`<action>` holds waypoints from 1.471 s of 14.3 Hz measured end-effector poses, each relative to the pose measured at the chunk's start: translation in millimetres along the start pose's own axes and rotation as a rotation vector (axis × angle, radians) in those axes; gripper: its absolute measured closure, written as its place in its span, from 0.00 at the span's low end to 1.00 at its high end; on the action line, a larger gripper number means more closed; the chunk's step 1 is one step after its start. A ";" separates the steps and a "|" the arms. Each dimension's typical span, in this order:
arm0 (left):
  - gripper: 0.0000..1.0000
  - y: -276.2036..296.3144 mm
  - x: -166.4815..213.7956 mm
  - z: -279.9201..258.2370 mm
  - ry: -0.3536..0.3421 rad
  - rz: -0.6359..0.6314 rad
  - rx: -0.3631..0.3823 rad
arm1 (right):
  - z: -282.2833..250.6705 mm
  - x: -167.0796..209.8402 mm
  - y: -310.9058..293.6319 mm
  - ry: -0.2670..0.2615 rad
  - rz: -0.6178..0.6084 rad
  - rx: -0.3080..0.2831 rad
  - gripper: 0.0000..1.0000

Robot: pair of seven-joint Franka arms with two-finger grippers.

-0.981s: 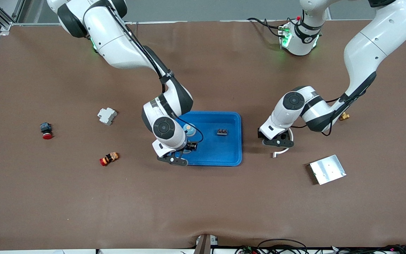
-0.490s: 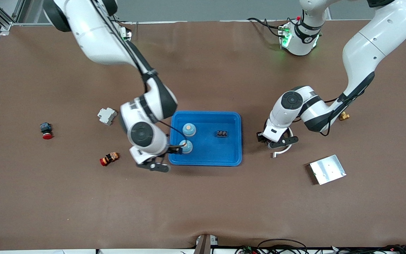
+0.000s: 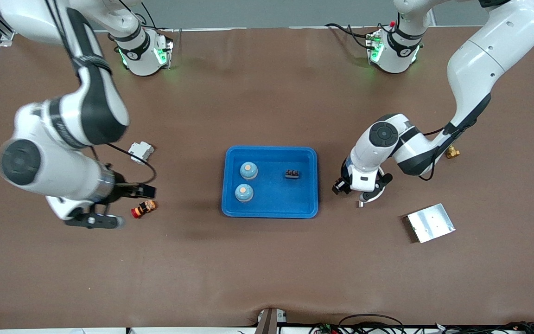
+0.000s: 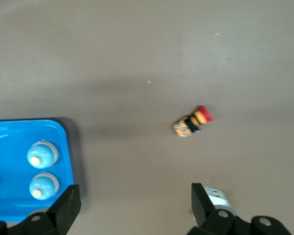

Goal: Place electrolytic capacitor and blue bell in tray
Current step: 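Carry the second capacitor to the tray with the left gripper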

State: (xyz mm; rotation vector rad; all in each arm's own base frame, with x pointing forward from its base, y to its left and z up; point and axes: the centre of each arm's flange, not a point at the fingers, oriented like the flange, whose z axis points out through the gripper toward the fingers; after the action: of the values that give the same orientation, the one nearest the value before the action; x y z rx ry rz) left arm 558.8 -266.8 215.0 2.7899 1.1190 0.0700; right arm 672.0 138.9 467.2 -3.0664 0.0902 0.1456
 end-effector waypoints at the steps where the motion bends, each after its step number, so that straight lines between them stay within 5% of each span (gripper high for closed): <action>1: 0.67 10.3 -1.4 -7.1 -0.008 -0.068 -0.002 | -13.1 -6.6 22.1 0.006 -0.020 0.006 0.00; 6: 0.67 64.3 -47.4 -34.2 0.003 -0.352 0.018 | -72.1 -51.4 111.5 0.058 -0.115 -0.013 0.00; 12: 0.67 96.0 -88.8 -45.3 0.015 -0.601 -0.017 | -105.9 -83.0 125.7 0.070 -0.153 -0.101 0.00; 21: 0.67 123.7 -128.8 9.9 0.092 -0.682 0.018 | -142.4 -109.5 157.8 0.076 -0.094 -0.104 0.00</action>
State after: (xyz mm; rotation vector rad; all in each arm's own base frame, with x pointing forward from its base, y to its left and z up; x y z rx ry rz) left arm 551.2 -445.3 223.7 2.2800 2.0215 0.1159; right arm 566.6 -22.6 608.5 -3.1721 -0.0598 0.0297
